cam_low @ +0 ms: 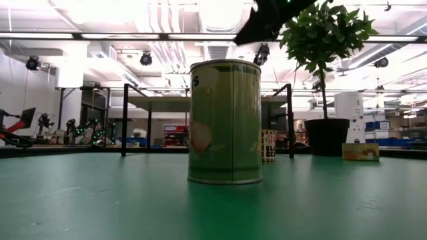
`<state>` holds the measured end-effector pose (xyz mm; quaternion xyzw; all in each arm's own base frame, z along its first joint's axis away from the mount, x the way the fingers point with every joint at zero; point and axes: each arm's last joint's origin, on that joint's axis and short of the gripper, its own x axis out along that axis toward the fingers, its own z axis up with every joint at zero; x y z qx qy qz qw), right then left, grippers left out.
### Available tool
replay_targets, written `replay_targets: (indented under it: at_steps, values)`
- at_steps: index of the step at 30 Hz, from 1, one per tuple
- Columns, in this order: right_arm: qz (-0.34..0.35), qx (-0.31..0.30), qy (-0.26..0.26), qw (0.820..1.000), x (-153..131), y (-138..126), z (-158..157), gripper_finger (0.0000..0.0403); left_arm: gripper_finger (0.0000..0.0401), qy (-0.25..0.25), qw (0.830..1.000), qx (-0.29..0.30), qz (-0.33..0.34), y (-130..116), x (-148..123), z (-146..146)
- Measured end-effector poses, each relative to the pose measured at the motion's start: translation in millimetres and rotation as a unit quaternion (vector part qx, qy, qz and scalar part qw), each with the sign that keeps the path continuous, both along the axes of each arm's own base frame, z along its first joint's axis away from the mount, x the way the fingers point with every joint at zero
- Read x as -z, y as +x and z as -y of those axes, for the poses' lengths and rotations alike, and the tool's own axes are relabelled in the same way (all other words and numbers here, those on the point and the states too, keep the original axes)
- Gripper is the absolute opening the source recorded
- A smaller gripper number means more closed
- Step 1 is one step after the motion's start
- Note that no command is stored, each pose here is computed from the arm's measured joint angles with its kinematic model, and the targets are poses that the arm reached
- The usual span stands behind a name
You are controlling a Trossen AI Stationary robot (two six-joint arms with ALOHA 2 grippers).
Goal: Pick and place cans onto a shelf
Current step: Put the right canned corn on the shelf
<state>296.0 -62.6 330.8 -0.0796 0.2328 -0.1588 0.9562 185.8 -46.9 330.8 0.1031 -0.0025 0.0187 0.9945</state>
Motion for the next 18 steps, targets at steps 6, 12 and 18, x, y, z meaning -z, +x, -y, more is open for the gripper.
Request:
replay_targets:
  at_steps: [6, 12, 18]
  values:
    - [-0.041, 0.017, -0.012, 0.999, 16.0, 8.5, 6.3, 0.0020, 0.0000, 0.006, 1.000, 0.000, -0.003, 0.0, 0.6, 0.0]
    - [-0.061, 0.049, -0.024, 0.997, 27.0, 15.2, 15.0, 0.0010, 0.0000, 0.007, 1.000, 0.000, -0.003, 0.0, 0.6, 0.0]
    - [-0.086, 0.129, -0.087, 0.984, 26.4, 11.4, 22.5, 0.0009, 0.0000, 0.009, 1.000, 0.000, -0.006, 0.0, 1.2, 0.0]
